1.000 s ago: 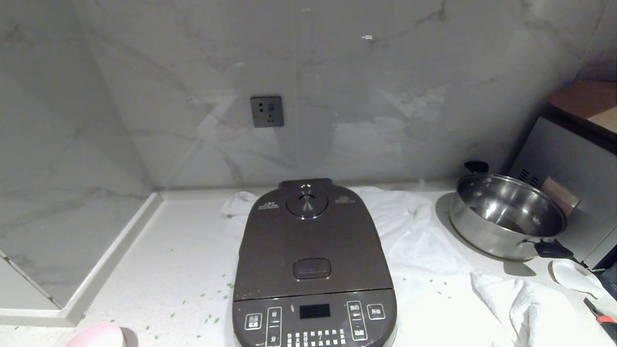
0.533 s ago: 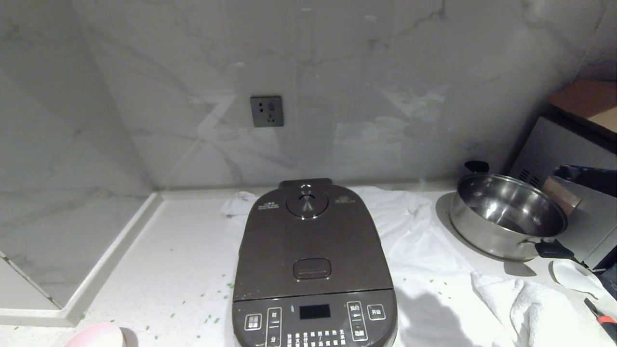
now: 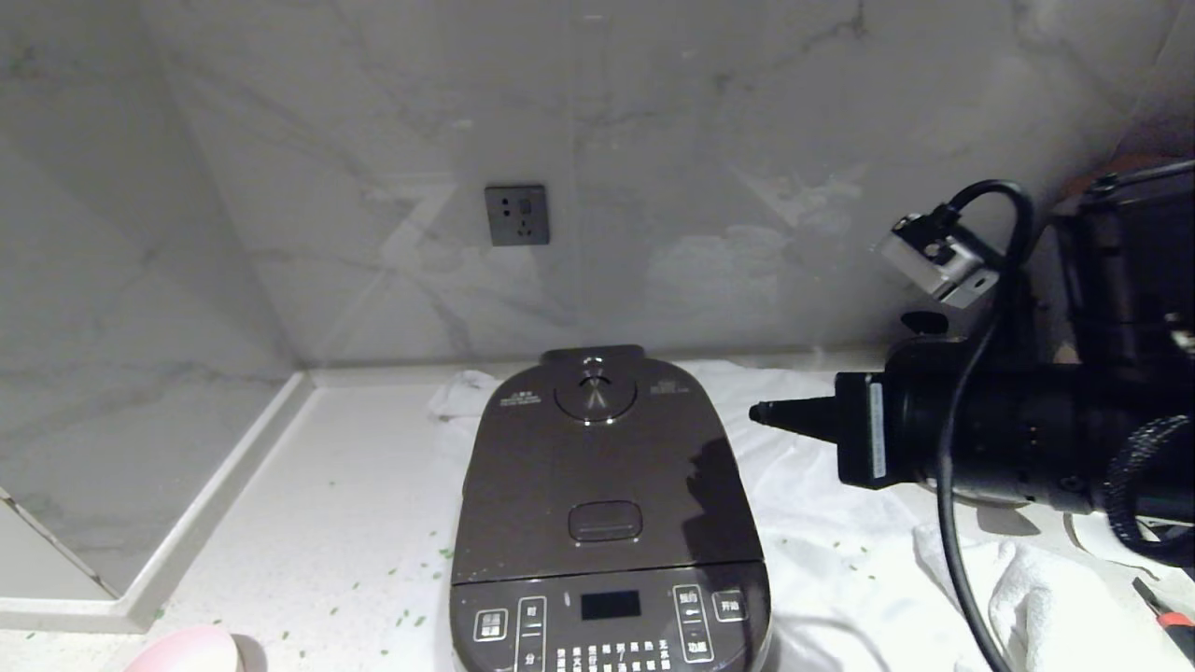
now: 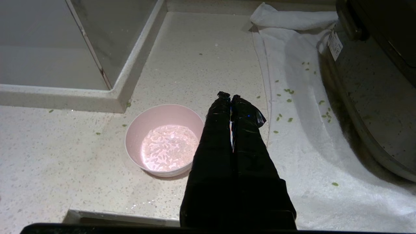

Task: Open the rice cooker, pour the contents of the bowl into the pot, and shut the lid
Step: Open the rice cooker

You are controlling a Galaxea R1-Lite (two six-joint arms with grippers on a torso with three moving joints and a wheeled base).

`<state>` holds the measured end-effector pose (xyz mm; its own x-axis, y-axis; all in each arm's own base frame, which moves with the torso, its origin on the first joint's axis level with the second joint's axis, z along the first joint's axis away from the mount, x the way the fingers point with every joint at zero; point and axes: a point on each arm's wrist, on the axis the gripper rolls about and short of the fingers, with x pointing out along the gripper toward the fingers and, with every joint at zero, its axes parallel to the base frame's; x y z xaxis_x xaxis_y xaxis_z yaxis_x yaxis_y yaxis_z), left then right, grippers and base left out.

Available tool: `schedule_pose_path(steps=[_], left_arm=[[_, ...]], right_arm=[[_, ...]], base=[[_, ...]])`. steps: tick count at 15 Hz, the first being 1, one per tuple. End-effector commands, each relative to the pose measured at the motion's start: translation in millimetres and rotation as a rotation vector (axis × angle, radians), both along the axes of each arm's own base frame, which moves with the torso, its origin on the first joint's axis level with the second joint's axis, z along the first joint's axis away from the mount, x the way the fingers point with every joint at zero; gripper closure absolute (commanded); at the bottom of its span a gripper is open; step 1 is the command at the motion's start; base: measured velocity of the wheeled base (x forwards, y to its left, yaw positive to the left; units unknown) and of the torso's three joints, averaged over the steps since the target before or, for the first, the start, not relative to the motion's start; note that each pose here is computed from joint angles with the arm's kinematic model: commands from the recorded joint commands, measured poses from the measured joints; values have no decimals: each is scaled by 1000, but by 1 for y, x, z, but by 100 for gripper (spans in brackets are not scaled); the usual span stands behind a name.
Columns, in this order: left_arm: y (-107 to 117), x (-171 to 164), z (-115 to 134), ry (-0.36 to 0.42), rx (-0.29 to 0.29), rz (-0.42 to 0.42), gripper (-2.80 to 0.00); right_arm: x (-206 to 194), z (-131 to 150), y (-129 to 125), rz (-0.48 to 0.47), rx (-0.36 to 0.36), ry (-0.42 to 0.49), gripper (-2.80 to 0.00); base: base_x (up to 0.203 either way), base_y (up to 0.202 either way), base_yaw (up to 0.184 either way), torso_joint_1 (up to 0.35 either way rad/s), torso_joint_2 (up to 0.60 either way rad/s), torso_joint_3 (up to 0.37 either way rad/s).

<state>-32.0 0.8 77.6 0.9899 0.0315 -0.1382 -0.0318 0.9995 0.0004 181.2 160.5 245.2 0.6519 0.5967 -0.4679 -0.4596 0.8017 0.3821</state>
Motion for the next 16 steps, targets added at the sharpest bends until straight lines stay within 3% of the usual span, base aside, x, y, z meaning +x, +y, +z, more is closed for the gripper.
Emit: schedule_pose_path(steps=[1,3,6,9,11,16], left_arm=[[0,0,0,1,0,1,0],[0,0,0,-1,0,1,0],[0,0,0,0,0,1,0],[0,0,0,0,0,1,0],[0,0,0,1,-1,1,0],[0,0,0,0,-1,-1,0]], right_arm=[[13,-29,17,1,-86,129,0],[19,-44,23,-7,-125,211,0],[18,-46,33,99,-80,265,0],[4,-35,57,204,-68,209,0],[-7,-33,71,201,-109,156,0],[2,-53,74,192,-154,197,0]], base=[[0,0,0,0,0,0],[0,0,0,0,0,0],[0,0,0,0,0,0],[0,0,0,0,0,0],[0,0,0,0,0,0],[0,0,0,0,0,0]])
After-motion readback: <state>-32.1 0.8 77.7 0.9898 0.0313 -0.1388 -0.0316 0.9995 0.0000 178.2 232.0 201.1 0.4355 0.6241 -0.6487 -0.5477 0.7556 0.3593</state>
